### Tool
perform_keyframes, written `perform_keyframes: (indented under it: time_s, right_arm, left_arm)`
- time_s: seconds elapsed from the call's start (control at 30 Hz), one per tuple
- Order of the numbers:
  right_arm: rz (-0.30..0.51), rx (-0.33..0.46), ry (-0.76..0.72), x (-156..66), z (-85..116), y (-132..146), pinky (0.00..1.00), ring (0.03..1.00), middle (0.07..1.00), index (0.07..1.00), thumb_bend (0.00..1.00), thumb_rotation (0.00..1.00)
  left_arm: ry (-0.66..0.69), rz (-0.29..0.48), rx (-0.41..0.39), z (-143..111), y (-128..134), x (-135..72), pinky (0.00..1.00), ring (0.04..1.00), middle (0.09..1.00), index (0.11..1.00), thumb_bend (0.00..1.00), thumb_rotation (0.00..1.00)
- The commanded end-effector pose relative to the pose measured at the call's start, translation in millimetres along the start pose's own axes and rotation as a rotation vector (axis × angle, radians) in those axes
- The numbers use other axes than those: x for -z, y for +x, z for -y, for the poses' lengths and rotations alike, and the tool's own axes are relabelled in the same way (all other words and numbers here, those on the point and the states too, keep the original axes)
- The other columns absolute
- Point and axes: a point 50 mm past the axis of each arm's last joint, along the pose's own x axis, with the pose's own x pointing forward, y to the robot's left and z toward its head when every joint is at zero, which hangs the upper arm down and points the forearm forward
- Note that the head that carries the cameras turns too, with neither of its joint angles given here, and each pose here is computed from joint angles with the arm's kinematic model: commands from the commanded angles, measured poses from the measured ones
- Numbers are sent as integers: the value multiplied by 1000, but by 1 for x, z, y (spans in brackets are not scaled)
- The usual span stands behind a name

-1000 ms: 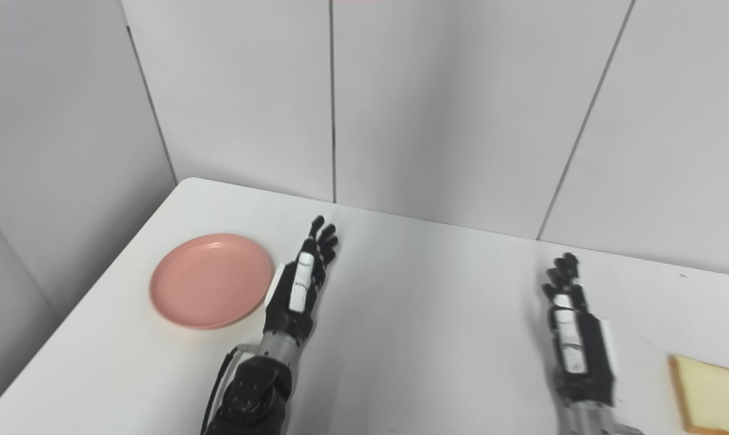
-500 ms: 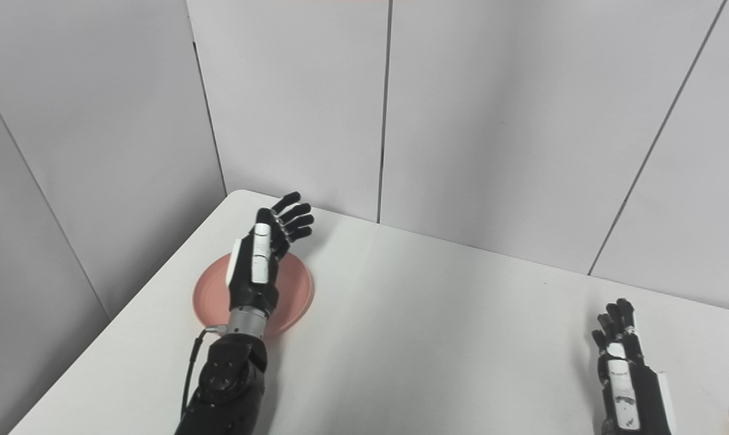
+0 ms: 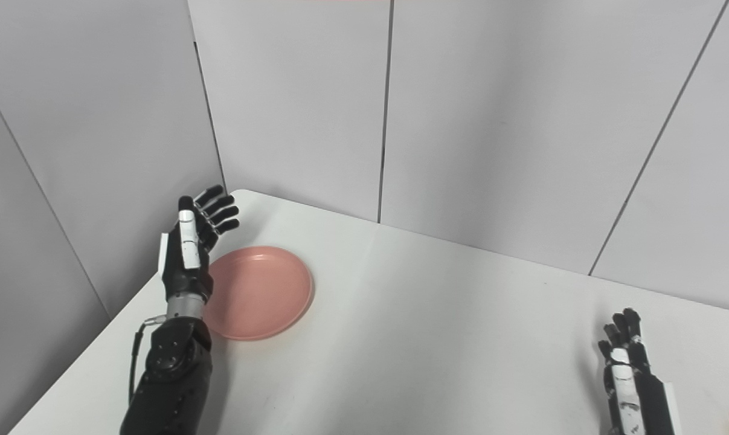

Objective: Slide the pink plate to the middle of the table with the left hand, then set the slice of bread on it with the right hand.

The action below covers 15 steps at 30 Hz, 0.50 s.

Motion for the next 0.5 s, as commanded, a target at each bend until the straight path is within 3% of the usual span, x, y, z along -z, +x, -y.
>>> perform_keyframes:
  time_s: [0.0, 0.3, 0.47]
  right_arm:
    - [-39, 15, 3, 14, 4, -14, 1000, 1000, 1000, 1000, 669, 811]
    - [-36, 16, 3, 15, 6, -14, 1000, 993, 1000, 1000, 689, 802]
    - [-34, 15, 3, 15, 7, -14, 1000, 997, 1000, 1000, 697, 804]
  left_arm:
    - [-5, 51, 11, -5, 14, -15, 699, 719, 732, 727, 829, 994]
    - [-5, -1, -13, -36, 21, -21, 776, 787, 781, 768, 865, 988]
    - [5, -47, 12, -46, 21, -19, 808, 812, 802, 788, 840, 1000]
